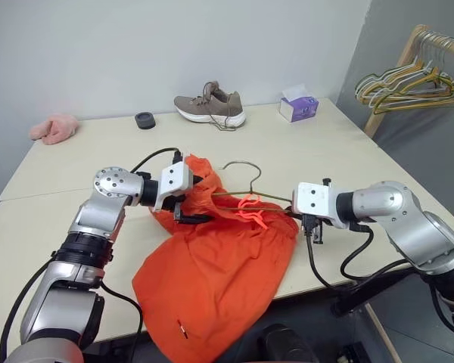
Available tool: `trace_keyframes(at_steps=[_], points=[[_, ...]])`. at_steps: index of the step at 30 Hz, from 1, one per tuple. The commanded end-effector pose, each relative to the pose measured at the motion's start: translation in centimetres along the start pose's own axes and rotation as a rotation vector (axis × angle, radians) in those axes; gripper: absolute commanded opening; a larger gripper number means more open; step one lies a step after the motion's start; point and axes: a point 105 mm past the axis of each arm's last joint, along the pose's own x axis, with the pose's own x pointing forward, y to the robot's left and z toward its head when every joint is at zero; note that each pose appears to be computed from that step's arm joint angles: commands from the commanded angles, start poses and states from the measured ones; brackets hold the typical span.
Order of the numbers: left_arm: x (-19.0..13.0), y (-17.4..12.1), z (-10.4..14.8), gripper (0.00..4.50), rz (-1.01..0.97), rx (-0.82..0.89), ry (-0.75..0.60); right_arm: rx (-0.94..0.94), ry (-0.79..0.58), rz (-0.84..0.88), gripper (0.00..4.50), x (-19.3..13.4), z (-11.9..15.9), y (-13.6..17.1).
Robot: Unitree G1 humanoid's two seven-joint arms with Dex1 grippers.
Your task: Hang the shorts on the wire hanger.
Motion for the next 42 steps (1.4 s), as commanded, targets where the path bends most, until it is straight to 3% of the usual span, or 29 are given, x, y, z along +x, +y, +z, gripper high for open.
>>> trace_keyframes(at_steps=[1,2,15,22,25,32,36,42], points=[[0.2,0.1,1.4,4.11,-0.01,0.041,-0.033,-0.079,-0.039,-0.019,0.0,-0.6,1.8,-0.6],[0.3,0.1,1.5,3.96,-0.011,0.039,-0.037,-0.082,-0.038,-0.017,0.0,-0.6,1.8,-0.6],[0.7,-1.0,2.1,0.02,-0.041,0.022,-0.055,-0.16,0.0,0.015,0.0,0.1,1.4,0.0],[0.7,-1.4,1.8,0.02,-0.054,0.0,-0.044,-0.237,-0.002,0.022,0.0,0.3,1.3,0.1],[0.2,-1.4,0.9,0.0,-0.042,-0.024,-0.006,-0.216,0.075,-0.032,0.74,-0.9,-1.3,-1.1],[-0.4,-1.4,-0.1,0.0,0.003,-0.06,0.02,-0.019,0.201,-0.054,3.1,-3.7,-6.0,-0.7],[-0.5,-1.4,-0.5,0.0,0.023,-0.077,0.028,0.328,0.145,-0.119,4.48,-3.1,-7.7,1.3],[-0.8,-0.8,-0.3,0.0,0.054,-0.094,0.012,0.769,-0.042,-0.234,4.48,0.4,-5.9,2.6]])
